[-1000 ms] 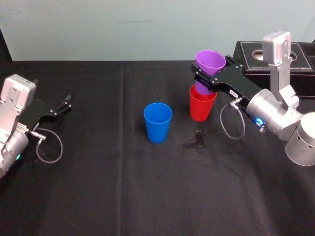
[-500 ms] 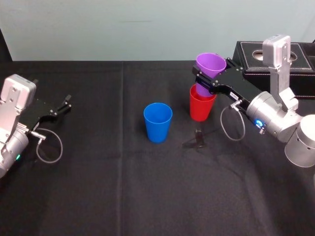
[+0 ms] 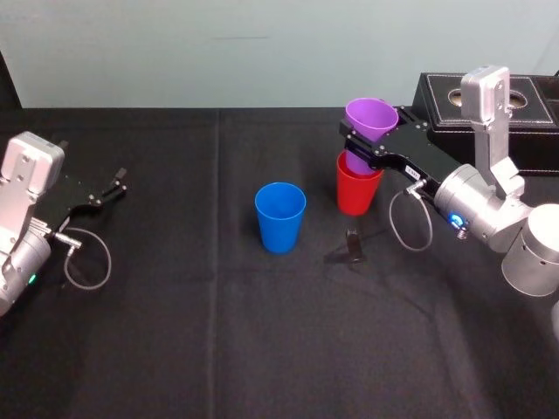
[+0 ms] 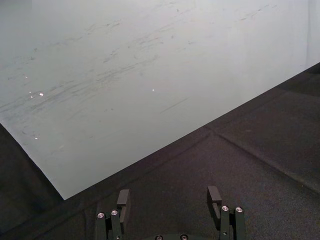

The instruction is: Stack the three plastic cups sequentially using one hand.

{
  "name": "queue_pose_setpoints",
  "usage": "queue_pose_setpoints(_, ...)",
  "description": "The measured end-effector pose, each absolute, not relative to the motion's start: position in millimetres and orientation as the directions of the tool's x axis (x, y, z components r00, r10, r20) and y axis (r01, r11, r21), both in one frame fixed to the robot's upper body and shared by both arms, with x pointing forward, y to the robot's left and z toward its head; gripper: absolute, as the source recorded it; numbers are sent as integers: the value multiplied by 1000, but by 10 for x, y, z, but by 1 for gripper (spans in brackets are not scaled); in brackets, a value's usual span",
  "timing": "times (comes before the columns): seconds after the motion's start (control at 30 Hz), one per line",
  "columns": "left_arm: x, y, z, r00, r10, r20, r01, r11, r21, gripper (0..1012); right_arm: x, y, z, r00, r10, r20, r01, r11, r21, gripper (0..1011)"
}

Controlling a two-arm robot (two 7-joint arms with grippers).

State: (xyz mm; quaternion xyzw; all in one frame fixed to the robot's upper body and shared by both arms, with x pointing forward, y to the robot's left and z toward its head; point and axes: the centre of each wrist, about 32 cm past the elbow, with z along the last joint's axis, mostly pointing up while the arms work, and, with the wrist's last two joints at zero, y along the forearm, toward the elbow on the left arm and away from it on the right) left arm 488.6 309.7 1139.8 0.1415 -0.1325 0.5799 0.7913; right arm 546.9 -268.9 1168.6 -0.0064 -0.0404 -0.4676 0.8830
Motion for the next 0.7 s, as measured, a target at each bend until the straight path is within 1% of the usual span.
queue_pose_setpoints(0.7,4886,3097,11398,292,880,374,-955,287,70,1005,5505,-2649,11621,566,-820,87,822,569,21,750)
